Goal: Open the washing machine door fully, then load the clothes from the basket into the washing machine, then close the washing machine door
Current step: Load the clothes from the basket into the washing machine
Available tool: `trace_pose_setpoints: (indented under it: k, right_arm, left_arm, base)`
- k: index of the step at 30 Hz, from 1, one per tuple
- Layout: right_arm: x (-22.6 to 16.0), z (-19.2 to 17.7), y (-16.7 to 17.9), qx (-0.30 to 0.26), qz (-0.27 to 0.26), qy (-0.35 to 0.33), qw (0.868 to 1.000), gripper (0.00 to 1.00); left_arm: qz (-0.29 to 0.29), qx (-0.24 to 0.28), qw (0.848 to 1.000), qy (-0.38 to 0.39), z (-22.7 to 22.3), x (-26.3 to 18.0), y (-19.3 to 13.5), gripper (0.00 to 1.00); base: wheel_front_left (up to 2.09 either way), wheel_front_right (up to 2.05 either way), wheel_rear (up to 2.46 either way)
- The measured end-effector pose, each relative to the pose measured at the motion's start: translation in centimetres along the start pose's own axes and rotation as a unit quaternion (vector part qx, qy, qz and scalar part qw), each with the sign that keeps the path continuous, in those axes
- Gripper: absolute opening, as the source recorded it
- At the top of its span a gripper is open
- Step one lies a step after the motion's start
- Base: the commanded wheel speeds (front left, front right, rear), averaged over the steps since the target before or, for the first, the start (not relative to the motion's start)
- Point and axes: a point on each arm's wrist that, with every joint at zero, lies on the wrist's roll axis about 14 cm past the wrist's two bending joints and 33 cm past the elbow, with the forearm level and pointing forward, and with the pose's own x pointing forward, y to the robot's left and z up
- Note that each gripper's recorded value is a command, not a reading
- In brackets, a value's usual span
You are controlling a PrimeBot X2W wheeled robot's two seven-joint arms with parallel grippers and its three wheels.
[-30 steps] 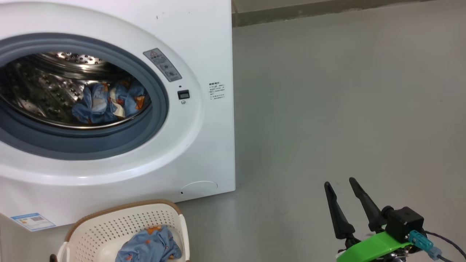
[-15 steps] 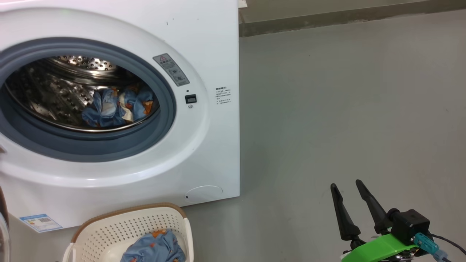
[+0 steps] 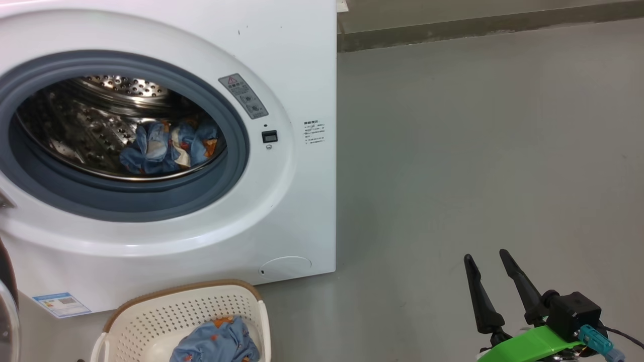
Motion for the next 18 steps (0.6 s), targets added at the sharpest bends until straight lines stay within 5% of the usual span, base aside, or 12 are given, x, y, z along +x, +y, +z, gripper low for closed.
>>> trace_pose_setpoints:
  k: [18]
  right_arm:
    - [0.3, -1.8, -0.2, -0.004, -0.001, 0.026, 1.000, 1.00]
  left_arm:
    - [-0.001, 0.002, 1.000, 0.020, -1.1, 0.4, -0.2, 1.00]
  base:
    - [0.00, 0.00, 0.00]
